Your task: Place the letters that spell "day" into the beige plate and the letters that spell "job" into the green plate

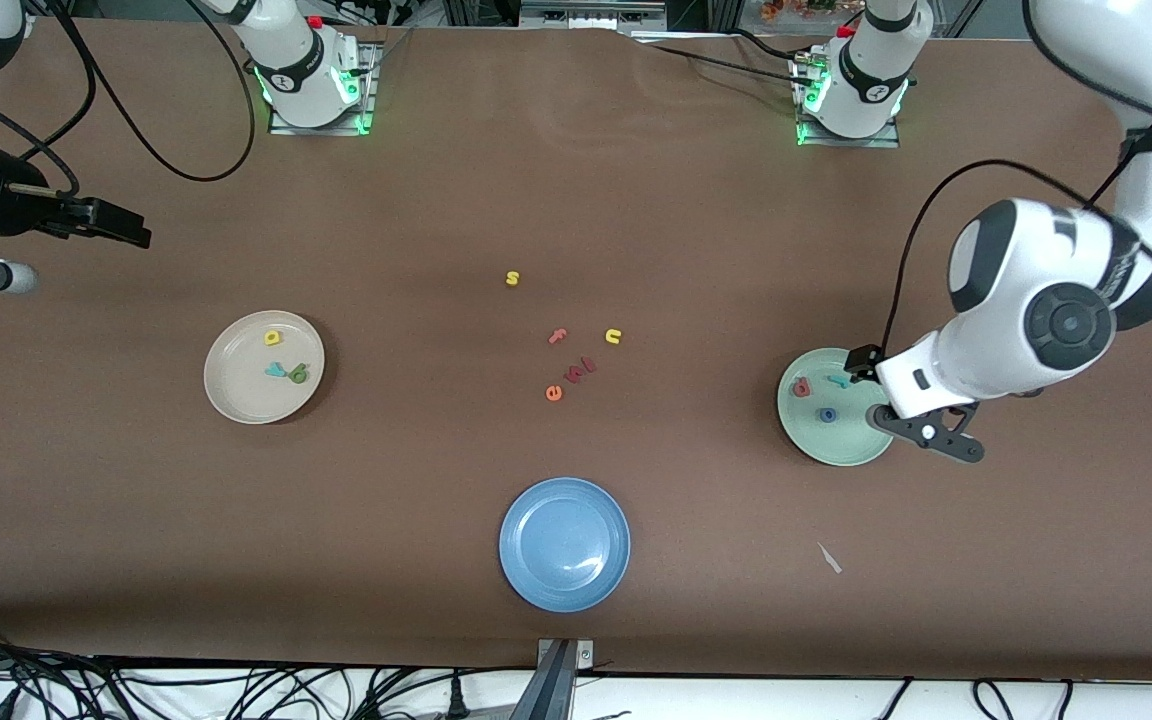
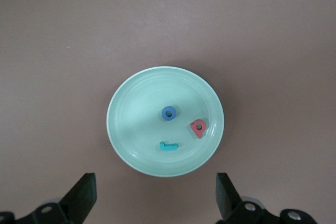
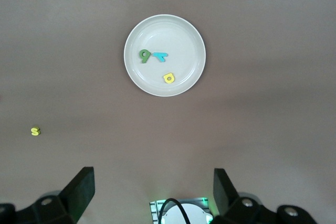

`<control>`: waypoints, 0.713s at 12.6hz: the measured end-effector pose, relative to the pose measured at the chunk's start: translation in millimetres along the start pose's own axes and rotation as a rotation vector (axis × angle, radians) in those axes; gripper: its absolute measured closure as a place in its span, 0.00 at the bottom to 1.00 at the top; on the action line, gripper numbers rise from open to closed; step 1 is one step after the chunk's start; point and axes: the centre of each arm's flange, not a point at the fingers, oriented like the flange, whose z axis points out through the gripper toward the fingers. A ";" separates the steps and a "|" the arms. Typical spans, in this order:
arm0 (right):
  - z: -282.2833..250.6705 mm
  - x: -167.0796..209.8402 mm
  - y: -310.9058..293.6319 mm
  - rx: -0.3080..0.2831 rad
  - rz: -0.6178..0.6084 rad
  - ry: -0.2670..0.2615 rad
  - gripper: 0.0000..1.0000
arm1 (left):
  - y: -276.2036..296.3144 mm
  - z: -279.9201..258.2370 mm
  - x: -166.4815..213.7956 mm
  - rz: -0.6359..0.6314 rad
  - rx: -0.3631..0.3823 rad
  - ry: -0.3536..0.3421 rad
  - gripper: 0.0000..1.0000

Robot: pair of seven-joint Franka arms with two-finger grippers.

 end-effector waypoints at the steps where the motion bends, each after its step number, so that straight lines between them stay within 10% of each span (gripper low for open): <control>1: 0.0 0.0 0.0 0.000 0.000 0.000 0.00 | 0.7 -20.0 -5.4 -0.023 0.007 0.010 0.00; 9: 0.0 0.1 -0.4 0.000 -0.001 0.001 0.00 | 15.4 -126.6 -68.6 -0.079 0.004 0.010 0.00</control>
